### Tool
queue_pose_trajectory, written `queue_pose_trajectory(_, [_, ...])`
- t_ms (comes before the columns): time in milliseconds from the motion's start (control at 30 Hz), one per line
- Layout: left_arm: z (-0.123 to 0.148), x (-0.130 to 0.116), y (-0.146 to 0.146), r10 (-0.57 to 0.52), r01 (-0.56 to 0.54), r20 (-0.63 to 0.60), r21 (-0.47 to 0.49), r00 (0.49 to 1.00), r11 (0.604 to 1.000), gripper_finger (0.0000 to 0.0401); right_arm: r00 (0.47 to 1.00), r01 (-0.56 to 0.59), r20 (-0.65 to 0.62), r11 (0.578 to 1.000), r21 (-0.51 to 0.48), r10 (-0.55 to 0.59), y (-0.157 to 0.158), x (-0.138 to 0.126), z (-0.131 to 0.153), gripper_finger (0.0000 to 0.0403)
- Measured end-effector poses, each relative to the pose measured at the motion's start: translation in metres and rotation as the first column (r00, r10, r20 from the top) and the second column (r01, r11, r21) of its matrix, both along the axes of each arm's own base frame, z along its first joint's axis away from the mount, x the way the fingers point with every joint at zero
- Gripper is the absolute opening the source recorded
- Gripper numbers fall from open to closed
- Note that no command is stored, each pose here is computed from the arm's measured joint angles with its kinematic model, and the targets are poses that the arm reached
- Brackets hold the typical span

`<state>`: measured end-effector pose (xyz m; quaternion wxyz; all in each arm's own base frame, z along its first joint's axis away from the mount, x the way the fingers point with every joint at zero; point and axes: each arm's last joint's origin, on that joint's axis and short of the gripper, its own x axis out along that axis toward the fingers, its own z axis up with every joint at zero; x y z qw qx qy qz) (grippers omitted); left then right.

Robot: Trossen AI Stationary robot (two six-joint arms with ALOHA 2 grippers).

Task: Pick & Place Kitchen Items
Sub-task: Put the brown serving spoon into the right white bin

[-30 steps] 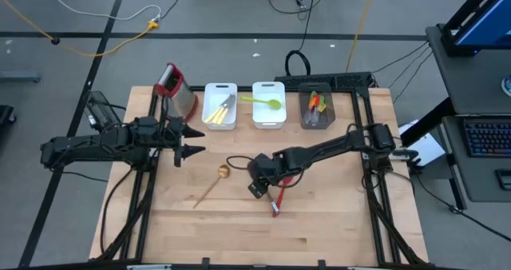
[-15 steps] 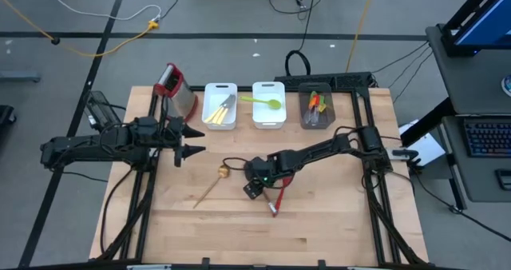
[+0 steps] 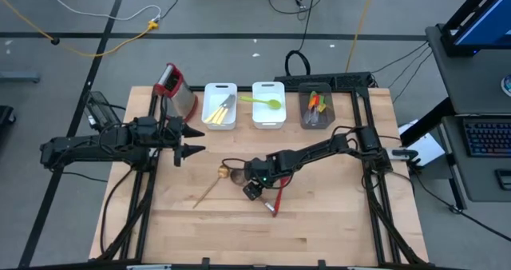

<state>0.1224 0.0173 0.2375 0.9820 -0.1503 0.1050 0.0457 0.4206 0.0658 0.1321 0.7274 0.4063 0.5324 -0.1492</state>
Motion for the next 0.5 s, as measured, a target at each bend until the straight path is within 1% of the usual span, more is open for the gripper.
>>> queue_pose_trajectory(267, [-0.0001, 0.0000, 0.0000, 0.000, 0.000, -0.001, 0.000, 1.000, 1.000, 0.0285, 1.000, -0.006, 0.007, 1.000, 0.001, 0.006, 0.0018, 0.0003, -0.0002, 0.0249])
queue_pose_trajectory(433, [-0.0001, 0.0000, 0.0000, 0.000, 0.000, -0.001, 0.000, 1.000, 1.000, 0.0285, 1.000, -0.007, 0.017, 0.999, -0.053, 0.008, 0.0068, -0.0004, -0.0004, 0.0248])
queue_pose_trajectory(500, [-0.0001, 0.0000, 0.0000, 0.000, 0.000, -0.001, 0.001, 1.000, 1.000, 0.0285, 1.000, 0.001, 0.017, 0.998, -0.058, 0.000, 0.0076, -0.0005, -0.0004, 0.0247])
